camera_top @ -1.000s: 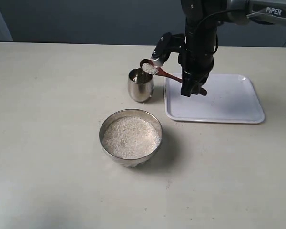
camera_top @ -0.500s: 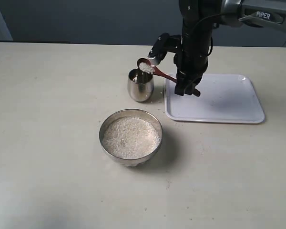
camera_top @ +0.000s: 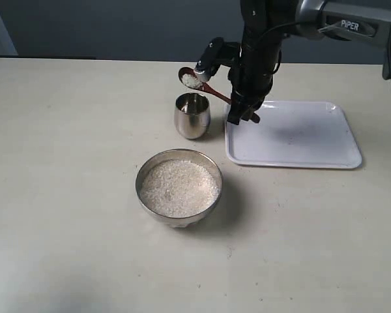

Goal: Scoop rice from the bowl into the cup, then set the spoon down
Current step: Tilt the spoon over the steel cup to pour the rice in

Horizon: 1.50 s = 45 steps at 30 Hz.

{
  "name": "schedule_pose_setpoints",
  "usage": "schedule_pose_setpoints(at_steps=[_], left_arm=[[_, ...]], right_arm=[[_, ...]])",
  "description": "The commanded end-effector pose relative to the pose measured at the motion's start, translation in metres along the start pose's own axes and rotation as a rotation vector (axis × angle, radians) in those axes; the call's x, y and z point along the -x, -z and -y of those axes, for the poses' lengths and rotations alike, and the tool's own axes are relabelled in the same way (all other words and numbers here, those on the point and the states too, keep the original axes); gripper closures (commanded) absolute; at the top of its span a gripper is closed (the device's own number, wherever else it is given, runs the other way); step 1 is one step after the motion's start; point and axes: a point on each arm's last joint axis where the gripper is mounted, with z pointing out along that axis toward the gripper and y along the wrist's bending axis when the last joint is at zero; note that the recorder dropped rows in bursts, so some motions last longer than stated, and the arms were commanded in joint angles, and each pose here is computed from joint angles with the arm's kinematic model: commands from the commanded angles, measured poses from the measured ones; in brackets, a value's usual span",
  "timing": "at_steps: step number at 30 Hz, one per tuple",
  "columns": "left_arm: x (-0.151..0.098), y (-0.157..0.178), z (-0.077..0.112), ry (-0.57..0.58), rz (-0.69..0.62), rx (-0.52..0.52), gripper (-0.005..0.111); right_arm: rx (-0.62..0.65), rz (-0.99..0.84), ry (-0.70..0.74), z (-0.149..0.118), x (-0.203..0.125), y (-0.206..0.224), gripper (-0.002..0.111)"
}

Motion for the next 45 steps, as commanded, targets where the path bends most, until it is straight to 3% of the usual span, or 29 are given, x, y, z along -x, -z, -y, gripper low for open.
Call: schedule_pose_setpoints(at_steps=[1,36,45], left_arm=[[0.003,0.001,0.0,0.012,0.017,-0.004,0.106],[0.003,0.001,0.0,0.012,0.017,-0.004,0.106],[0.003,0.001,0.0,0.012,0.017,-0.004,0.106]], right_arm=[[-0.013,-0.001,0.004,0.003,-0.001,-0.001,0.108],[-0.188,-0.14,0.177,-0.016,0.016,0.004,0.108],[-0.224,-0.169,0.161,-0.014,0.015,0.006,0.108]])
